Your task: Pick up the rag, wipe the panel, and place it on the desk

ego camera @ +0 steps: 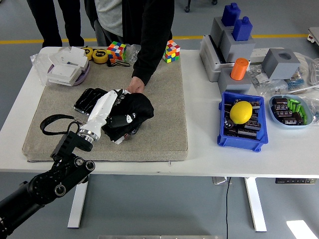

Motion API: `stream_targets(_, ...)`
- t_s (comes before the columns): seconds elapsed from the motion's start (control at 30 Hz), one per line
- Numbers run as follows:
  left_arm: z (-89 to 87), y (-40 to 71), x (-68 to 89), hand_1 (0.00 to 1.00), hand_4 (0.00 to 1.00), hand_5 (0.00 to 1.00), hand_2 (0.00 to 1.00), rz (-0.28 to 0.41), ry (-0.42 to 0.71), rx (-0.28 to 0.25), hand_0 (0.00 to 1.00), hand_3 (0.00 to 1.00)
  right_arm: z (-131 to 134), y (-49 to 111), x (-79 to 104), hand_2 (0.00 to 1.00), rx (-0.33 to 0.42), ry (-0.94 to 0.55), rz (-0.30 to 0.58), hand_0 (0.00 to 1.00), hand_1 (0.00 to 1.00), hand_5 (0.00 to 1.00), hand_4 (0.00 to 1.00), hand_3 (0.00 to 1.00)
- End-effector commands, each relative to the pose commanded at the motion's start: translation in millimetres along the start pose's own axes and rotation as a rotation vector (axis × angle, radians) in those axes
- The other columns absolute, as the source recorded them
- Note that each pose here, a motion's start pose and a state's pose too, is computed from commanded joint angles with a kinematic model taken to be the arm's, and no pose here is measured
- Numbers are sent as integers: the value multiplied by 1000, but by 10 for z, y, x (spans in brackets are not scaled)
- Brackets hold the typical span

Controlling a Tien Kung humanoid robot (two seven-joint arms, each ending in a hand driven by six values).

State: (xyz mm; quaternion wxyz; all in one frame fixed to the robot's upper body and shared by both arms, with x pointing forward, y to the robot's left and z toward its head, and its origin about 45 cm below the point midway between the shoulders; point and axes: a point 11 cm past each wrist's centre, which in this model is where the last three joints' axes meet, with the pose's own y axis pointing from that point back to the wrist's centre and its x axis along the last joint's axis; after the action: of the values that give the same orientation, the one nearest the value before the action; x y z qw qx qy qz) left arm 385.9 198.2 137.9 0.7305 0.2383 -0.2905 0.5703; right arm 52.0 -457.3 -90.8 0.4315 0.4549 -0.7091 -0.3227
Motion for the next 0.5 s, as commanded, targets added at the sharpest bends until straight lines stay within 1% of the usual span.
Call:
stream_targets(0.13,47,8,-88,224,670,2,273,-26,-8,-13,231,552,7,1,0,493,-2,1,0,537,563,365,899,523)
stream_targets(0.3,66,-8,-106,223,670,2,273,-28,-14,-19,230,552,-2,-1,0,493,0,0,0,537,563,365,899,523)
stream_targets(0.4,49,-29,-80,223,670,2,273,-15,-17,-15,230,552,-3,-1,-2,493,0,0,0,537,563,365,899,523)
stream_targets(0.5,-12,-73,17,223,670,2,273,21,-28,-2,230,552,-5,-2,-1,493,1,0,0,536,563,364,899,523)
